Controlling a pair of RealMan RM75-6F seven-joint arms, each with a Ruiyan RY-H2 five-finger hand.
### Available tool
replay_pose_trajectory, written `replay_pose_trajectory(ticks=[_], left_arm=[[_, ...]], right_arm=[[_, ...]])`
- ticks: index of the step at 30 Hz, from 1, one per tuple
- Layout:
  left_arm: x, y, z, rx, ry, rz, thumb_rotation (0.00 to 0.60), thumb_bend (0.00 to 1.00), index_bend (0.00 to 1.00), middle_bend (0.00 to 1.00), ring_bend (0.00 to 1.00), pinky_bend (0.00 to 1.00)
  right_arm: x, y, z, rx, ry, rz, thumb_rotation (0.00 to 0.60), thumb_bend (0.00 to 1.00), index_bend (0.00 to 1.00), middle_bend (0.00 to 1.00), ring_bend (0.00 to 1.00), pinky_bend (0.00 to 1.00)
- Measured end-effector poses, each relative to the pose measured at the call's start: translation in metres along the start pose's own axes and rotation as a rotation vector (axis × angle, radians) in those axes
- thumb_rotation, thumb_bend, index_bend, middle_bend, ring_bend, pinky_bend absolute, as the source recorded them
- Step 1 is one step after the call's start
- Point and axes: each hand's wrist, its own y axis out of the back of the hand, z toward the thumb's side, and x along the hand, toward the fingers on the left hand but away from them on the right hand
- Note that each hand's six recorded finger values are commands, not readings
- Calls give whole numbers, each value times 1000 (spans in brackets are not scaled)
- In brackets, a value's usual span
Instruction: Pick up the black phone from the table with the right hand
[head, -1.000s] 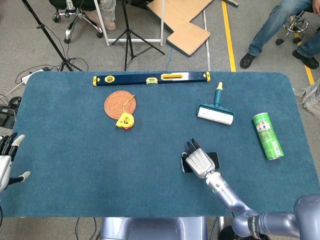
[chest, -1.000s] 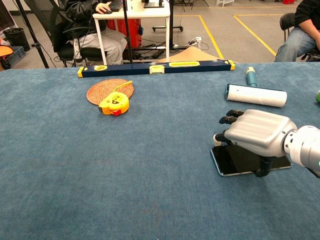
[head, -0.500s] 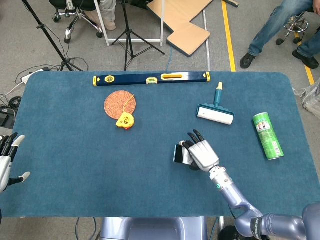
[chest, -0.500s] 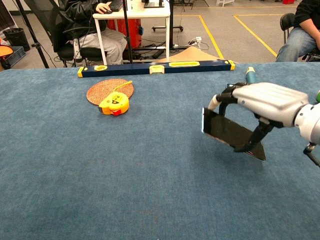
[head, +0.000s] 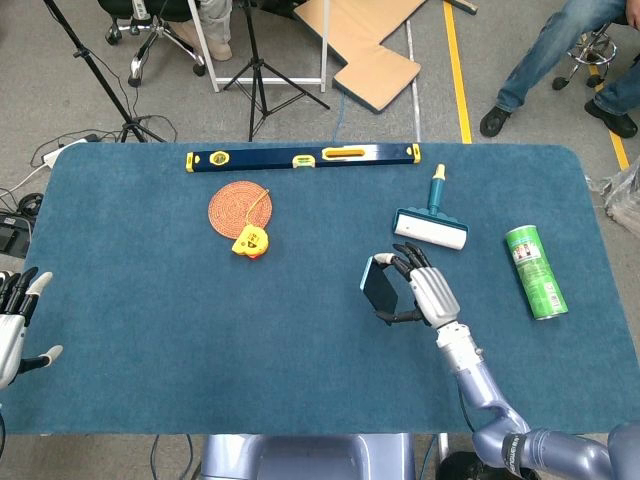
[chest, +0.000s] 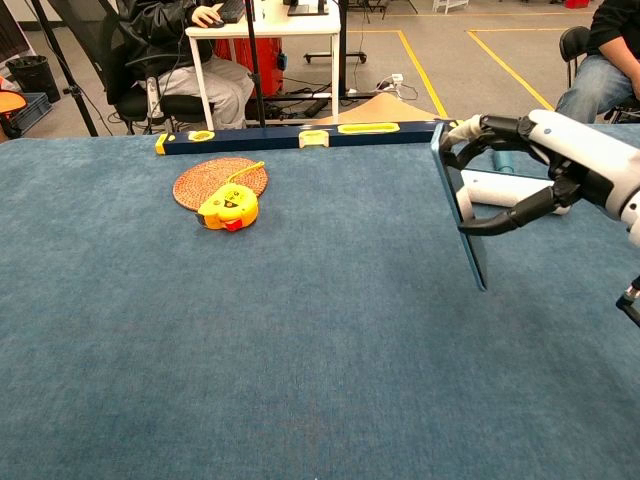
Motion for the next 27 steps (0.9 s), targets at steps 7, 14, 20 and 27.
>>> replay_pose_trajectory(ticks=[7, 14, 20, 27], left_arm=[[-2, -1, 2, 1, -5, -1, 600, 0, 0, 0, 0, 0], [-1, -2, 4, 7, -9, -4, 600, 0, 0, 0, 0, 0], [-1, -3, 6, 9, -13, -6, 600, 0, 0, 0, 0, 0], [-2, -3, 5, 8, -11, -4, 600, 0, 0, 0, 0, 0]], right_arm=[[2, 0, -17, -345, -76, -35, 600, 163, 355, 377, 82, 116], [7, -11, -31, -542, -122, -47, 600, 205, 346, 358, 80, 153], [6, -25, -33, -664, -143, -47, 600, 225, 341, 348, 68, 185], [9, -46, -43, -757, -234, 5, 600, 228, 330, 332, 58, 186]])
